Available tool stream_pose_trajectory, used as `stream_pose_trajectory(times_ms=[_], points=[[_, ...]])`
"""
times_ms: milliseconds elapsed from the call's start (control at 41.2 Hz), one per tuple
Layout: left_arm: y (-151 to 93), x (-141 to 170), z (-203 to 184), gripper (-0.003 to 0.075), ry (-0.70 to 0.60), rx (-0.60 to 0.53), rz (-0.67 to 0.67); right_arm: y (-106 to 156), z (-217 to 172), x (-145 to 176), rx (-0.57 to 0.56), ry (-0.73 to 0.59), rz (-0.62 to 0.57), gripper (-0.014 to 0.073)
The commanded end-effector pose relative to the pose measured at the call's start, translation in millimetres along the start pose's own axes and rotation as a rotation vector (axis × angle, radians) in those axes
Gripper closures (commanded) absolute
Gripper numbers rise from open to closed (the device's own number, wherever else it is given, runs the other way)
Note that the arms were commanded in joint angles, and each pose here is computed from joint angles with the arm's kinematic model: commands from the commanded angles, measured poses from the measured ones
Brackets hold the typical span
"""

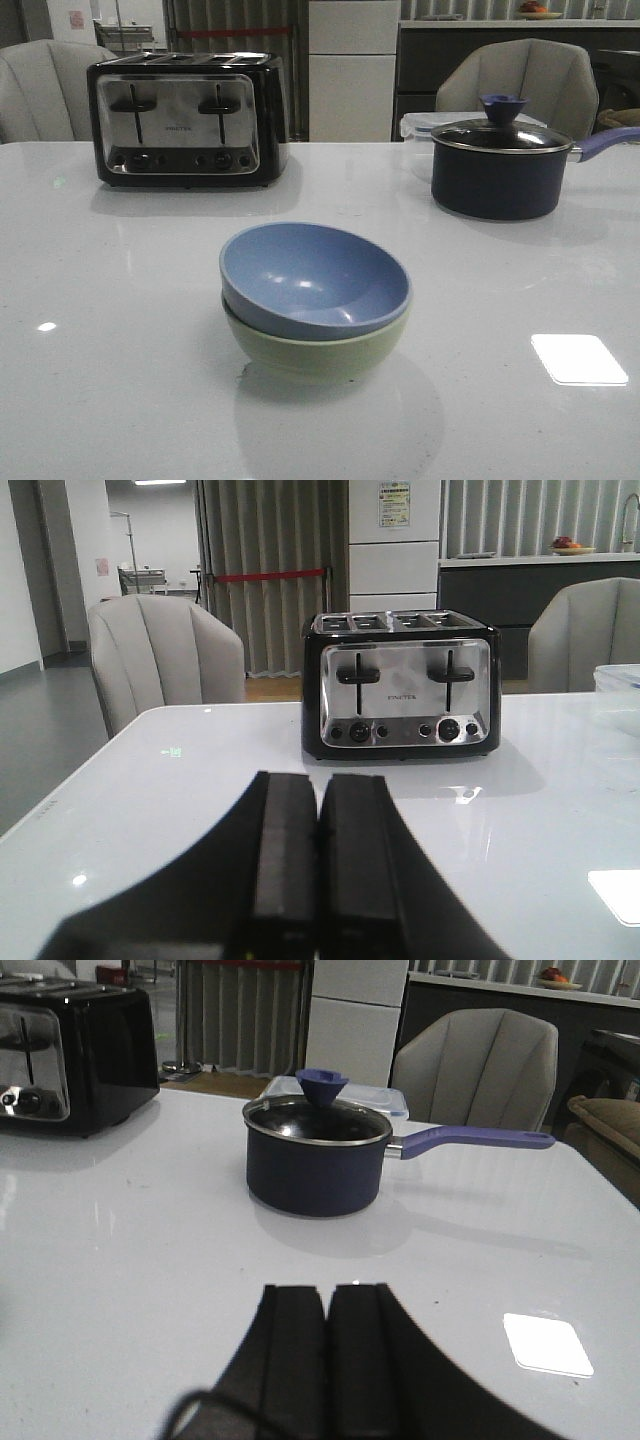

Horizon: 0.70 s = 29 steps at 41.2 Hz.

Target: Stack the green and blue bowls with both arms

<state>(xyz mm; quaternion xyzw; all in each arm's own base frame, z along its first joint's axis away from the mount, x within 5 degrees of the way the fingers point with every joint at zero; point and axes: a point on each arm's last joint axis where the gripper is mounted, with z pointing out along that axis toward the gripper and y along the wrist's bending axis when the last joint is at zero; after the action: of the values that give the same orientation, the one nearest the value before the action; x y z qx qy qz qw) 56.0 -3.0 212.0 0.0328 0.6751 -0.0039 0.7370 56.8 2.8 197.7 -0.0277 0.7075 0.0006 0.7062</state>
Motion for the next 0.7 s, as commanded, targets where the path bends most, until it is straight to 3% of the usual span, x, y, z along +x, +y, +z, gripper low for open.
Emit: stream_pose_trajectory(times_ms=[0, 679], points=[[0.6, -8.3, -2.1, 0.0627, -0.109, -0.004, -0.011, -2.8, -2.8, -14.7, 0.028, -0.163, 0.052, 0.0568], [0.6, -8.3, -2.1, 0.0627, -0.109, -0.004, -0.011, -3.4, -2.5, -12.2, 0.045, -0.134, 0.057, 0.0568]])
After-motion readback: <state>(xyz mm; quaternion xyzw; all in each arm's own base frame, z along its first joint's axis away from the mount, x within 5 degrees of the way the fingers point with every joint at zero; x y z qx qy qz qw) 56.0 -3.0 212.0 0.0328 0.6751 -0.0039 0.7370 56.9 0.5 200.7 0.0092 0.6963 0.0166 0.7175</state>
